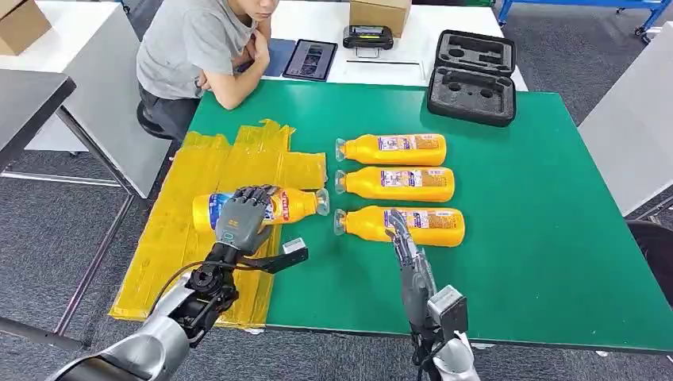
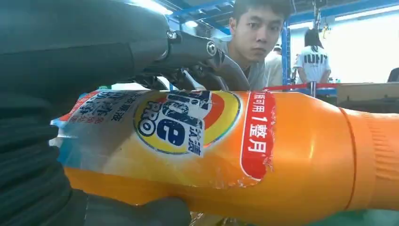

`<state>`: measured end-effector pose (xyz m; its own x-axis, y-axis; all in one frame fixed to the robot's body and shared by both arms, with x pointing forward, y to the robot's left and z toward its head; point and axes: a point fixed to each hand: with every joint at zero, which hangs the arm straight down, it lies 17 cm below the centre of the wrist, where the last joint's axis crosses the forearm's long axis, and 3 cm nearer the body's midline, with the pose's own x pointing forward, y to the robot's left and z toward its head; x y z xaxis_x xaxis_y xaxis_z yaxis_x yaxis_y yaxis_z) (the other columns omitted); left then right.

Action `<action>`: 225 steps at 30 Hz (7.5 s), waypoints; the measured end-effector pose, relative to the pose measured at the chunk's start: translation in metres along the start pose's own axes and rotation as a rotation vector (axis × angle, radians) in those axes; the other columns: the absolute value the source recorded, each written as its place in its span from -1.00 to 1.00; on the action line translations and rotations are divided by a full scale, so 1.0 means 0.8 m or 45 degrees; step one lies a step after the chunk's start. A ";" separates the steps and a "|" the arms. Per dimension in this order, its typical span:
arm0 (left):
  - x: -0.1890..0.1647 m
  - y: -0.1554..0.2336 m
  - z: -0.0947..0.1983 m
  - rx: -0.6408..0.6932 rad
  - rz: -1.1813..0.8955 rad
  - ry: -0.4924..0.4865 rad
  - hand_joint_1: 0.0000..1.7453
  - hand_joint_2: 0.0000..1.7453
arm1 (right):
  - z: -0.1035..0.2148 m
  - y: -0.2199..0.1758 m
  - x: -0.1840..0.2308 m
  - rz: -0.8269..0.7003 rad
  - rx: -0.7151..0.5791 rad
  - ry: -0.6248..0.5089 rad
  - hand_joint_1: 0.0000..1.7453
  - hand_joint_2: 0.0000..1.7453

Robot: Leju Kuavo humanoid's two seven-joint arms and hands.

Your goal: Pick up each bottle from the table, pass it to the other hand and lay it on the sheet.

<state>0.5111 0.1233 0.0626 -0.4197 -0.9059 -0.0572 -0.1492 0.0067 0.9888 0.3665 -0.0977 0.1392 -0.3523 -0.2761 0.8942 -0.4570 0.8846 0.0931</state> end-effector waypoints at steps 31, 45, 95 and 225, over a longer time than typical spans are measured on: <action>-0.033 -0.003 -0.007 -0.046 -0.081 0.139 1.00 1.00 | -0.001 0.001 -0.011 0.004 0.009 0.026 -1.00 -1.00; -0.003 -0.016 -0.007 -0.100 -0.039 0.032 1.00 1.00 | -0.004 0.000 -0.013 0.014 0.011 0.027 -1.00 -1.00; -0.019 -0.051 -0.002 -0.322 0.122 0.065 -1.00 1.00 | -0.009 -0.013 -0.025 0.000 -0.032 0.053 -1.00 1.00; 0.237 0.244 0.074 0.521 1.416 -0.769 -1.00 1.00 | 0.072 -0.125 -0.070 1.141 0.070 0.312 -1.00 1.00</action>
<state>0.3492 -0.0221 0.2366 -0.8057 -0.0066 0.5922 0.3181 0.8387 0.4421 0.3845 -0.1923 0.0542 -0.4128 0.5940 0.6905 -0.1382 0.7085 -0.6921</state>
